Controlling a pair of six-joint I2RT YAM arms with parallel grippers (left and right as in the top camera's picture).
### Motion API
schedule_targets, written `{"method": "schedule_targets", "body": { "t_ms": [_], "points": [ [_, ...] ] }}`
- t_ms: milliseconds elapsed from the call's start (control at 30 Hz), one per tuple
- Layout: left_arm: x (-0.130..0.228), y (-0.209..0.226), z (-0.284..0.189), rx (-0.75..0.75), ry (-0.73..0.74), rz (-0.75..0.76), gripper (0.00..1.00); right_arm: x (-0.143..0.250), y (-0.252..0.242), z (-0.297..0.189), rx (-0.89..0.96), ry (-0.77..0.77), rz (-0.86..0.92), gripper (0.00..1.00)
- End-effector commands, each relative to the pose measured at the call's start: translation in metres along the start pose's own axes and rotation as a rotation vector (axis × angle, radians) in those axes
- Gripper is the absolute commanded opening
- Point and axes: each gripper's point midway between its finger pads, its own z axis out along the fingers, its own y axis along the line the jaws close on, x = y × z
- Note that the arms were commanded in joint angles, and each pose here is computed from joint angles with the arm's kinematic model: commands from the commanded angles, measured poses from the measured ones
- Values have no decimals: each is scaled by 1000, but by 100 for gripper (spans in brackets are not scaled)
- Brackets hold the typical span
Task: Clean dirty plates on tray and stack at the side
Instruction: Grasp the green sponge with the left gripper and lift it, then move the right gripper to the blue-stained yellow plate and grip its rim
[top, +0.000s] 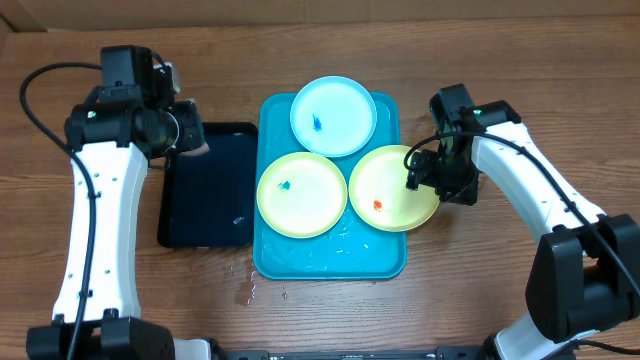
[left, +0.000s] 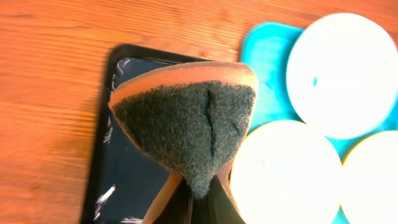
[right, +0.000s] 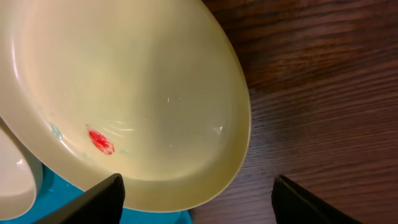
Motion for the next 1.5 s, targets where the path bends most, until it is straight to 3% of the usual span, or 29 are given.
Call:
{"method": "schedule_targets", "body": {
  "t_ms": [0,267,467,600,633,700,733,800,867,1067,1233,1367,1467],
  "points": [
    [7,-22,3,135,42,103,4,1,-3,6,5,-3,12,75],
    [23,-40,10,263,97,161,4,-11,-5,27,-2,-75,-30,73],
    [31,-40,9,266,131,151,4,-21,-5,27,9,-120,-71,72],
    [35,-40,8,266,149,147,4,-21,-5,27,9,-120,-70,49],
    [36,-40,8,266,152,145,4,-21,-5,27,9,-120,-70,48],
    [38,-40,8,265,159,144,4,-22,-5,27,8,-122,-70,48],
    [38,-40,8,266,160,144,4,-22,-5,27,7,-123,-70,53],
    [39,-42,8,268,164,149,4,-23,-4,27,4,-130,-71,73],
    [40,-44,8,270,165,154,4,-28,-1,26,-5,-148,-73,82],
    [42,-54,8,279,171,183,4,-43,9,13,-36,-201,-87,84],
    [35,-64,11,282,135,197,4,-58,39,-30,-128,-246,-137,83],
    [38,-70,12,289,145,211,4,-29,87,-43,-352,-132,-204,76],
    [40,-74,12,289,149,221,4,4,110,-39,-418,-28,-250,68]
  ]
}}
